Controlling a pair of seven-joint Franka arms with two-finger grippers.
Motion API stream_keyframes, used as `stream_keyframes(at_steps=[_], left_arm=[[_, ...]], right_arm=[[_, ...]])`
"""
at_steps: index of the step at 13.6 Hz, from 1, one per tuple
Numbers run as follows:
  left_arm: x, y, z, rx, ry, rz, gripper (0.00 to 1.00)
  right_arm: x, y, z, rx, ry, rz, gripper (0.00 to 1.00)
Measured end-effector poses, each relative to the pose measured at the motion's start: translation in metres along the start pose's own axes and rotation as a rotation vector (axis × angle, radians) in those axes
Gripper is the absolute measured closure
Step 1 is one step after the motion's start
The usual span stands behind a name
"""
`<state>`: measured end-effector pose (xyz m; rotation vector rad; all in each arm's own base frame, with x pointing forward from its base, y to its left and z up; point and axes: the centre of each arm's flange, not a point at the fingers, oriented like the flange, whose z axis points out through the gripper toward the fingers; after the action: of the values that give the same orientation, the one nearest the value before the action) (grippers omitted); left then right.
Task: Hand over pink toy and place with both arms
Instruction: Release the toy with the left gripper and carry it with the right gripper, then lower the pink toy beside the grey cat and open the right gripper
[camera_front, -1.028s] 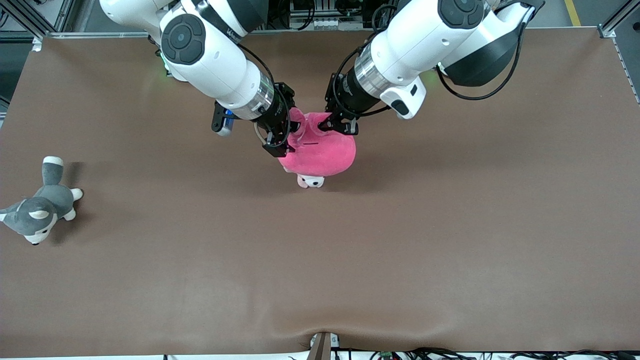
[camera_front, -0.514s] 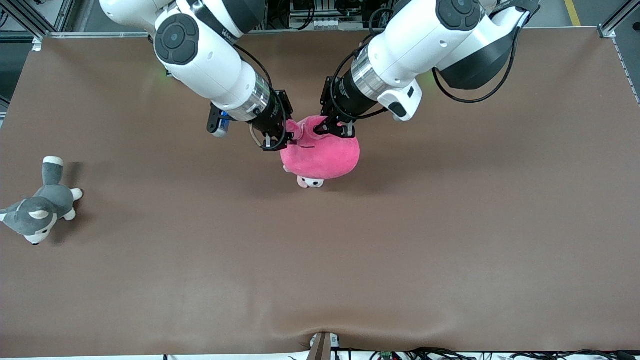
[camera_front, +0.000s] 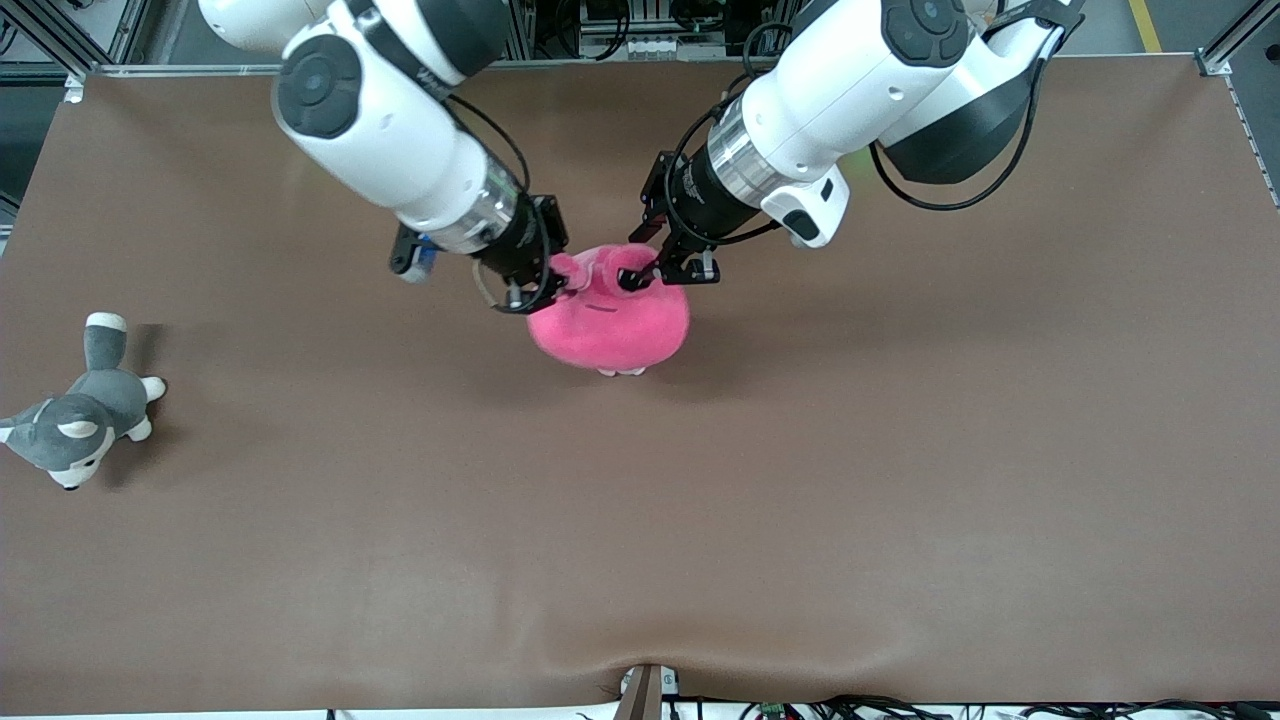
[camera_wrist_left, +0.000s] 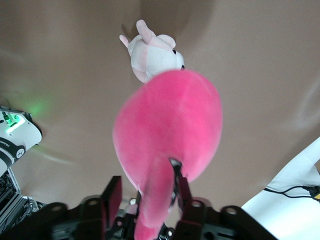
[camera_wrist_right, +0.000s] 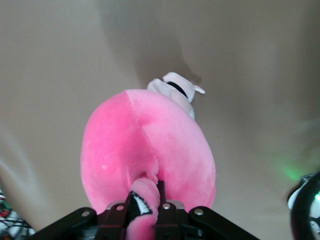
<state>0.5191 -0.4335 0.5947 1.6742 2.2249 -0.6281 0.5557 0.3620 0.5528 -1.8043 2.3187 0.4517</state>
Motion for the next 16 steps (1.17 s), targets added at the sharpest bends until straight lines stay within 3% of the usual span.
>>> stream_keyframes(at_steps=[2, 4, 7, 10, 14, 16], left_arm=[[0.004, 0.008, -0.008, -0.012, 0.0, 0.007, 0.22], [0.023, 0.028, -0.025, -0.017, 0.029, 0.035, 0.02], [0.067, 0.064, -0.071, -0.024, 0.078, 0.129, 0.0], [0.117, 0.092, -0.122, -0.033, 0.145, 0.29, 0.0], [0.17, 0.115, -0.146, 0.001, 0.334, 0.531, 0.0], [0.193, 0.125, -0.157, 0.04, 0.382, 0.645, 0.0]], right_arm=[[0.03, -0.024, -0.016, -0.01, 0.015, 0.042, 0.85], [0.075, -0.05, -0.03, -0.062, 0.056, 0.031, 0.85], [0.172, -0.097, -0.05, -0.157, 0.086, -0.023, 0.85], [0.293, -0.144, -0.048, -0.218, 0.045, -0.146, 0.85], [0.433, -0.194, 0.015, -0.212, -0.006, -0.255, 0.85], [0.483, -0.197, 0.052, -0.209, -0.022, -0.322, 0.85]])
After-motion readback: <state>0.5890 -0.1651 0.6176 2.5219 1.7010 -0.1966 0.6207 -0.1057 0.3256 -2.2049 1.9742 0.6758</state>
